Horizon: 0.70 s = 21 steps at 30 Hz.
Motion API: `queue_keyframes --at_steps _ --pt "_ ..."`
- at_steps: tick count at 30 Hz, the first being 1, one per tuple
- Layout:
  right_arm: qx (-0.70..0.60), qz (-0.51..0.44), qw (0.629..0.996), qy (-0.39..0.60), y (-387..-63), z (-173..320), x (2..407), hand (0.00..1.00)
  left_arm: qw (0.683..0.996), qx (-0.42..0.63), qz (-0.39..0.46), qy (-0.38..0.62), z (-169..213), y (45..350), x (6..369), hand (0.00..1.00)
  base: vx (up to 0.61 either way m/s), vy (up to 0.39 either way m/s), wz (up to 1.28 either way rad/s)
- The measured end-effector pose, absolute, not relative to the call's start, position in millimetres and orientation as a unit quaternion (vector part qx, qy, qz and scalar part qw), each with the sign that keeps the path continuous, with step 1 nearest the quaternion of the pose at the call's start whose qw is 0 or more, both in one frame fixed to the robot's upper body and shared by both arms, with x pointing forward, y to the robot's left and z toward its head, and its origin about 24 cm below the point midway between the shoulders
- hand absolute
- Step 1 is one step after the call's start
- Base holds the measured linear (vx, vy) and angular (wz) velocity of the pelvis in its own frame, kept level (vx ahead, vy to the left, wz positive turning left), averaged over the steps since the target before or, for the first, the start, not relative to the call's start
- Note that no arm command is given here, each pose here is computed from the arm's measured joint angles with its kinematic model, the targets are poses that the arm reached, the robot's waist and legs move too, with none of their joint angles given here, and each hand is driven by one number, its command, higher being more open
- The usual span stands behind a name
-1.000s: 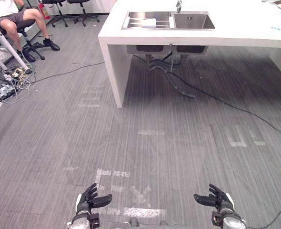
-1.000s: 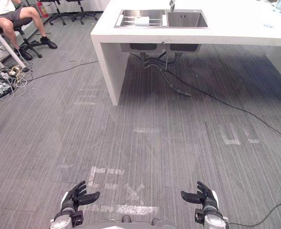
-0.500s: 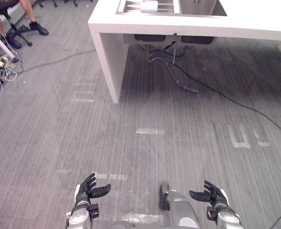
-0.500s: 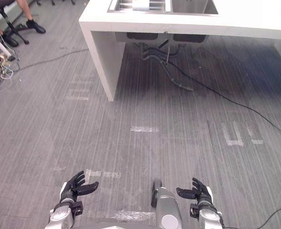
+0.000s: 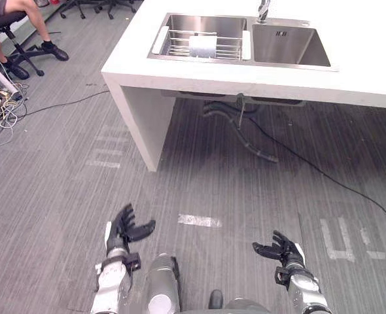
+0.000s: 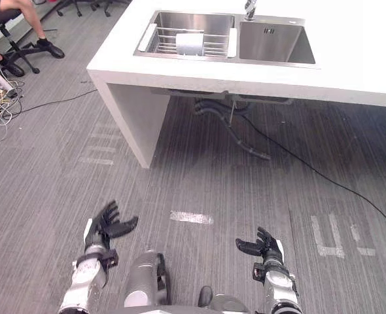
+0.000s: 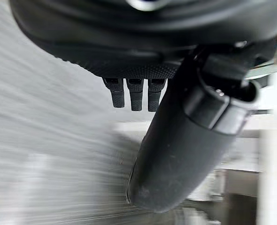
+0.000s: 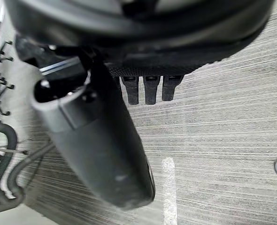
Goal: Walk over to the sink, pick up the cup, carry it to the dishwasher, place the cup inside the dishwasher, then close the dishwasher door
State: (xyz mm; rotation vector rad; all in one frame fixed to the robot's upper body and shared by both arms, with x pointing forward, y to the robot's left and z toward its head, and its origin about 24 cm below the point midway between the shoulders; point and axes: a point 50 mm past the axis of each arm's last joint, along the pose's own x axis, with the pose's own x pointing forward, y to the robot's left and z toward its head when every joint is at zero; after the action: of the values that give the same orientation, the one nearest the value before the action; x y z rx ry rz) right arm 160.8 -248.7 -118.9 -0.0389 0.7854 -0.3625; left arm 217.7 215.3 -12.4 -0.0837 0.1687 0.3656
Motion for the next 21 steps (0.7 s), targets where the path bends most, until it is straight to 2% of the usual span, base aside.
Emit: queue_keyframes --at_steps 6,8,12,14,18,21 --pt "-0.018 -0.176 0.894 0.411 -245 -130 141 0.90 0.974 0.004 0.212 -0.078 62 226 234 0.90 0.60 0.220 -0.10" --pt "-0.005 -0.164 0.890 0.424 -236 -135 131 0.90 0.967 0.059 0.217 -0.122 84 232 237 0.90 0.54 0.148 0.44" --pt "0.007 -0.144 0.892 0.428 -225 -138 128 0.90 0.943 0.102 0.248 -0.197 117 236 231 0.90 0.53 0.052 0.22" --pt "0.007 -0.128 0.901 0.415 -220 -135 136 0.90 0.930 0.129 0.250 -0.235 133 238 228 0.90 0.50 -0.099 0.14" --pt "0.005 -0.119 0.904 0.411 -219 -134 137 0.90 0.925 0.171 0.229 -0.249 142 242 234 0.90 0.56 -0.249 0.48" --pt "-0.021 -0.122 0.897 0.425 -236 -134 127 0.90 0.929 0.232 0.172 -0.232 140 240 248 0.90 0.57 -0.319 0.34"
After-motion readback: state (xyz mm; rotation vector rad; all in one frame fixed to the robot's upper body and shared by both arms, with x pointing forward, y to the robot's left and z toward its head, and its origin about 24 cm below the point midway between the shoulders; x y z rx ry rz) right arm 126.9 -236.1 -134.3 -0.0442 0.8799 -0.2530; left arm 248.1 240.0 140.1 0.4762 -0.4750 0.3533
